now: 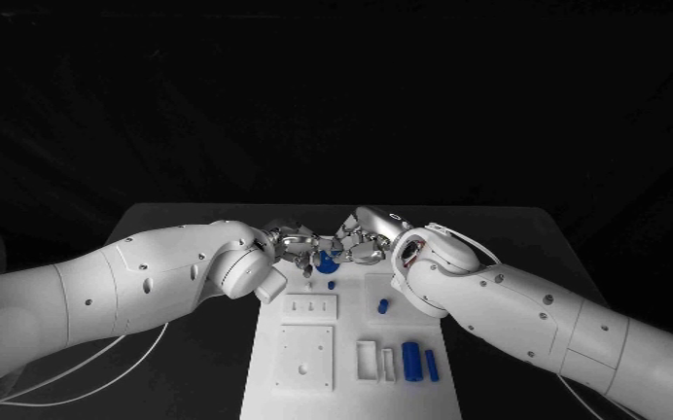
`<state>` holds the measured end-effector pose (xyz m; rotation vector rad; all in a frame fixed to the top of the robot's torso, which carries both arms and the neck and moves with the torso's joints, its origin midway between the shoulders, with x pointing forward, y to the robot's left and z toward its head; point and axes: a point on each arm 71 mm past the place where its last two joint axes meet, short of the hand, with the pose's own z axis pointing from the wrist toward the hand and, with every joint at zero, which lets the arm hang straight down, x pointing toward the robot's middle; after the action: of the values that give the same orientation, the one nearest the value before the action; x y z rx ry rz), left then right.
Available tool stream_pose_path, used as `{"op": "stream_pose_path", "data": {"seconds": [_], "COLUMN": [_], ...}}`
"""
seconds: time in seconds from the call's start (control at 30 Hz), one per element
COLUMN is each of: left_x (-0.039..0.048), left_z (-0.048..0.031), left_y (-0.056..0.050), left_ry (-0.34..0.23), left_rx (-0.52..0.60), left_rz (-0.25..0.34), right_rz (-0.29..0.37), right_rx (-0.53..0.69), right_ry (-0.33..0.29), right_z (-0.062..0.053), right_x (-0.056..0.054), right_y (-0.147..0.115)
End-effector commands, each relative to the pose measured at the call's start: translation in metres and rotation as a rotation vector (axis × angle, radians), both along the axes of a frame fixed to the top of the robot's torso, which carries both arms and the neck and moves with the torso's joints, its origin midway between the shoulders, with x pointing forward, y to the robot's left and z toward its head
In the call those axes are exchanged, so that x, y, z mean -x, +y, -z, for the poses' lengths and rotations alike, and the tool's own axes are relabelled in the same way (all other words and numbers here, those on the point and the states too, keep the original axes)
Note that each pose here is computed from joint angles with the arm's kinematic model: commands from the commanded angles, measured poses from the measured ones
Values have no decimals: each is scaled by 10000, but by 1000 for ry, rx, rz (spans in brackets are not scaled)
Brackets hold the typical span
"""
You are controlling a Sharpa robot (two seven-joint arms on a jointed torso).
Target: Assemble the parts on the task board
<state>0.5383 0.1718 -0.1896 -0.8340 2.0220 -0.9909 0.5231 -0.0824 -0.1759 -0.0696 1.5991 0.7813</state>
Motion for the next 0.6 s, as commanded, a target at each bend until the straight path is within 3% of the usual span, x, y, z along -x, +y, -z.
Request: {"op": "stream_pose_path", "data": {"seconds": [0.03, 0.6], "left_x": [4, -2], "left_z": [-21, -20], "left_y": [-45, -62], "left_ry": [-3, -17], "left_rx": [22, 45], "left_rz": [22, 15], "right_rz": [-12, -8], "right_rx": [17, 17], "right_ry": [10, 14], "right_z": [24, 42], "right_x": [15, 4], "right_y": [22, 21]}}
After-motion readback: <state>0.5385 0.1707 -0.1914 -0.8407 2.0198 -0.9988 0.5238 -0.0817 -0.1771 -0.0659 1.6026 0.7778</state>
